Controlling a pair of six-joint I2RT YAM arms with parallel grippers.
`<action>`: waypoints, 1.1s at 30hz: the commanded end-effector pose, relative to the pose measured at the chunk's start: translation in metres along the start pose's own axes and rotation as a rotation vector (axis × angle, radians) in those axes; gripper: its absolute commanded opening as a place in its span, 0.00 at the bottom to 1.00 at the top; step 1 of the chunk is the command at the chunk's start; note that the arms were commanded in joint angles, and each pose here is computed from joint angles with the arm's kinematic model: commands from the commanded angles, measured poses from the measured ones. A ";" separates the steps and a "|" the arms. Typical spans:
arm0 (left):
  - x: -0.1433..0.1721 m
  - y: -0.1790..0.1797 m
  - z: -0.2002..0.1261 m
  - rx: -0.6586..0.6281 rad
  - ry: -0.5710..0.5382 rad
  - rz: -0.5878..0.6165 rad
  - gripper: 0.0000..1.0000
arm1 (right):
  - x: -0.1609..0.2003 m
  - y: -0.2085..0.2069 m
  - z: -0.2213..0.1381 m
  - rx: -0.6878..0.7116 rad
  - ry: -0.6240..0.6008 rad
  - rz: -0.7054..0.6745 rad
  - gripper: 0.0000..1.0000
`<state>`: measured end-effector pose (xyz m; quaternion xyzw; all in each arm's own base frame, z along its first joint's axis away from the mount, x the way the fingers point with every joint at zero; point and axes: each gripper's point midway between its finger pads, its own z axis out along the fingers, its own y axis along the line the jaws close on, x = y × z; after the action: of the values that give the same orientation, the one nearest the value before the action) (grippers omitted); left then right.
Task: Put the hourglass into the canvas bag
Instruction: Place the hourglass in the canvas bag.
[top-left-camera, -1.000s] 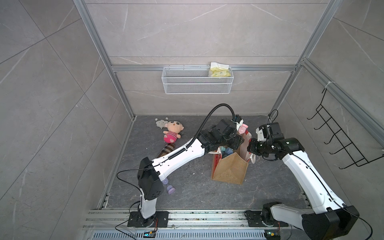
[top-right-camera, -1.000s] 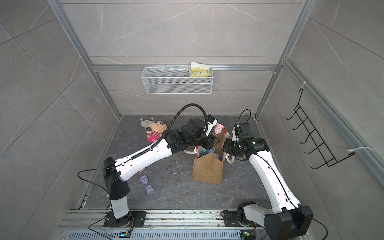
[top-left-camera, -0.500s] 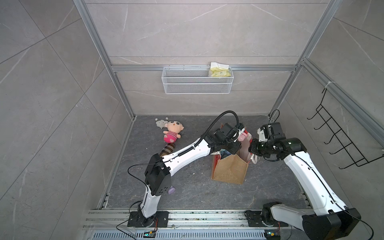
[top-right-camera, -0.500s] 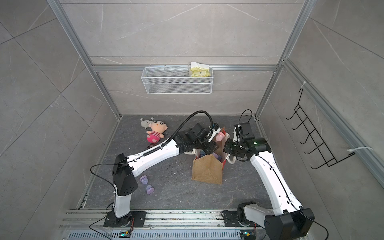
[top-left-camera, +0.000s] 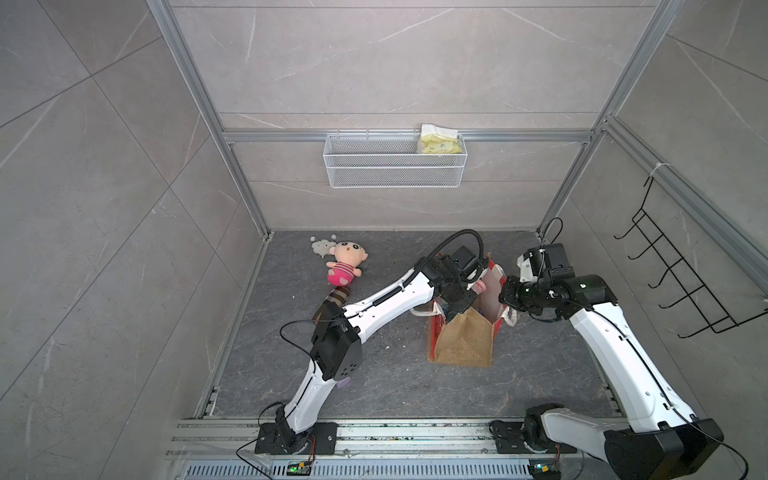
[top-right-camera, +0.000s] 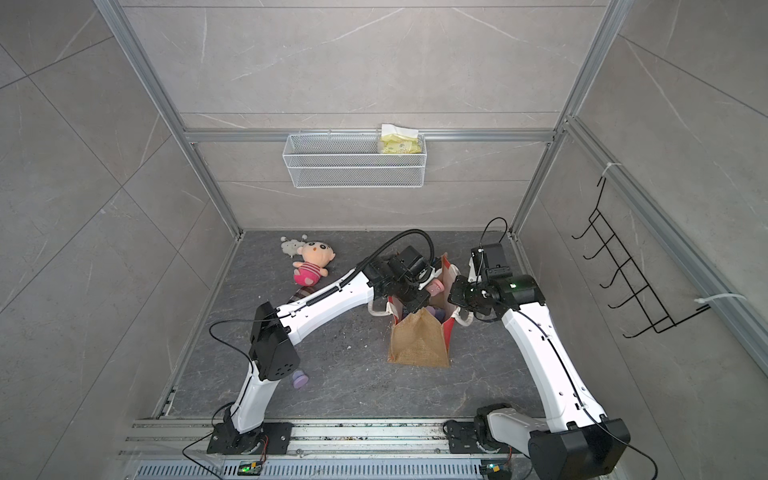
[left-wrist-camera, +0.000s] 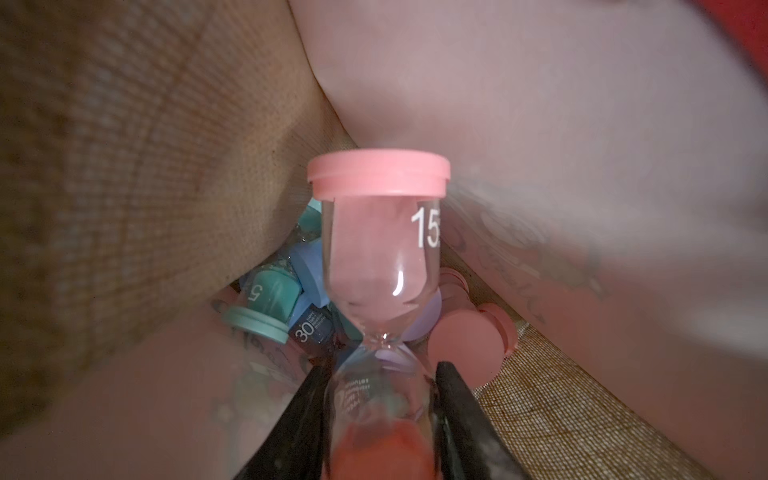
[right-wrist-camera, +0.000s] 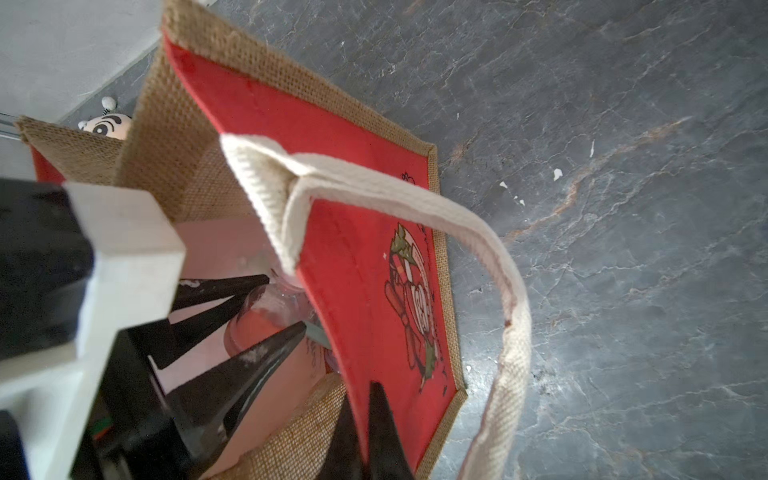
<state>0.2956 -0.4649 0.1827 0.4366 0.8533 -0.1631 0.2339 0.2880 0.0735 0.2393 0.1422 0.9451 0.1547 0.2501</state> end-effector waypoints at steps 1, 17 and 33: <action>0.038 0.016 0.016 -0.060 0.169 0.020 0.00 | -0.029 0.021 -0.021 -0.092 -0.122 0.021 0.00; 0.031 0.019 0.039 -0.047 0.184 -0.065 0.56 | -0.018 0.023 -0.002 -0.125 -0.068 0.027 0.00; -0.055 0.001 -0.092 0.036 -0.258 -0.110 0.85 | -0.013 0.014 -0.022 -0.065 -0.059 -0.031 0.47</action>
<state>0.3028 -0.4627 0.2006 0.3950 0.8693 -0.1805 0.2361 0.2968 0.0815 0.2516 0.1334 0.9364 0.1834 0.2677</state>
